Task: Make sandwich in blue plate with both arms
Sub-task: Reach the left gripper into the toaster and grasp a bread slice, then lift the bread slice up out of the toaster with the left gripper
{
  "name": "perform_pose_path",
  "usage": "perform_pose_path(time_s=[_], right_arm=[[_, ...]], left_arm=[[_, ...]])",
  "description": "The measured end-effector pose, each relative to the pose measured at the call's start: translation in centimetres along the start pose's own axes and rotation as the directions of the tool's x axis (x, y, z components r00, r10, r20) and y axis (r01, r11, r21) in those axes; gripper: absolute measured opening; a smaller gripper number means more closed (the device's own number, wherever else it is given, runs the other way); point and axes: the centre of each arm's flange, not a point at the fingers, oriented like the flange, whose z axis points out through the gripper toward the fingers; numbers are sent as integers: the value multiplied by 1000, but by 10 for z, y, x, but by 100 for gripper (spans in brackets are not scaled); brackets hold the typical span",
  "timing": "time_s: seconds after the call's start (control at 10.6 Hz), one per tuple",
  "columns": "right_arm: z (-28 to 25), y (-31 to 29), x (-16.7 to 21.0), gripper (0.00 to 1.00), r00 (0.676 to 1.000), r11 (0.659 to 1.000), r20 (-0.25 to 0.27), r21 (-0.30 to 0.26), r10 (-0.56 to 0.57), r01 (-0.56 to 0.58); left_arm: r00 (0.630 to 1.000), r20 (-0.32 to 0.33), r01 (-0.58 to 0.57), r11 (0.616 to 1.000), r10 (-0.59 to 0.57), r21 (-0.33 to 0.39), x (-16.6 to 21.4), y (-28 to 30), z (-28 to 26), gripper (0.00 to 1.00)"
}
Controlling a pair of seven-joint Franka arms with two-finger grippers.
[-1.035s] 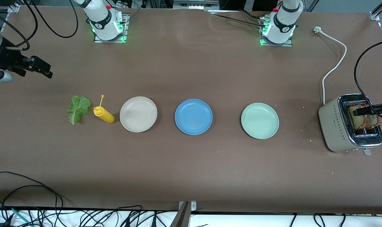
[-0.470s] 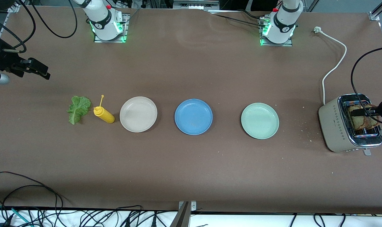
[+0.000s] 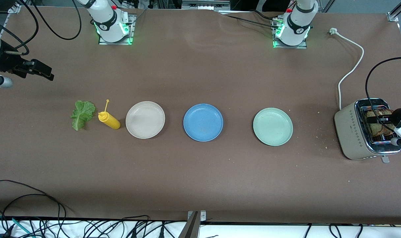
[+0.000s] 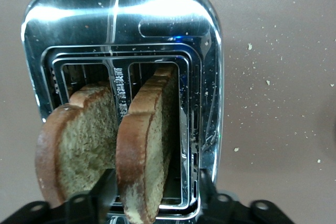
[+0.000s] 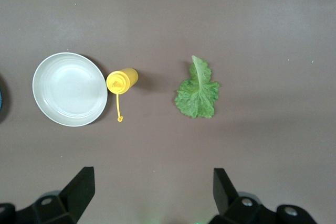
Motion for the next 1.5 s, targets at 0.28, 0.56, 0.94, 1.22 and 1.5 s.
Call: perform_pose_path(time_s=[0.28,0.56,0.94,1.22,1.5], right_arm=[[1,0,-1,100,1000,1000,13,-1,1,-1],[3,1,-3,100,999,1000,32,-3,1,-1],[3,4,-3,100,999,1000,34,-2,6,-6],[5,12,-3,100,999,1000,44,-10,20,-20],[6,25,-2,100,998,999,44,-30,39,-38]], left_arm=[[1000,0,-1,1000,1,0,1,0,1,30],[1000,-16,1,1000,-1,6,2,-2,-7,14],[999,-38,3,1000,-3,9,-15,-1,-73,13],[999,-49,-19,1000,19,-5,-58,26,-146,9],[995,-34,88,992,-91,-95,-86,99,-185,9]])
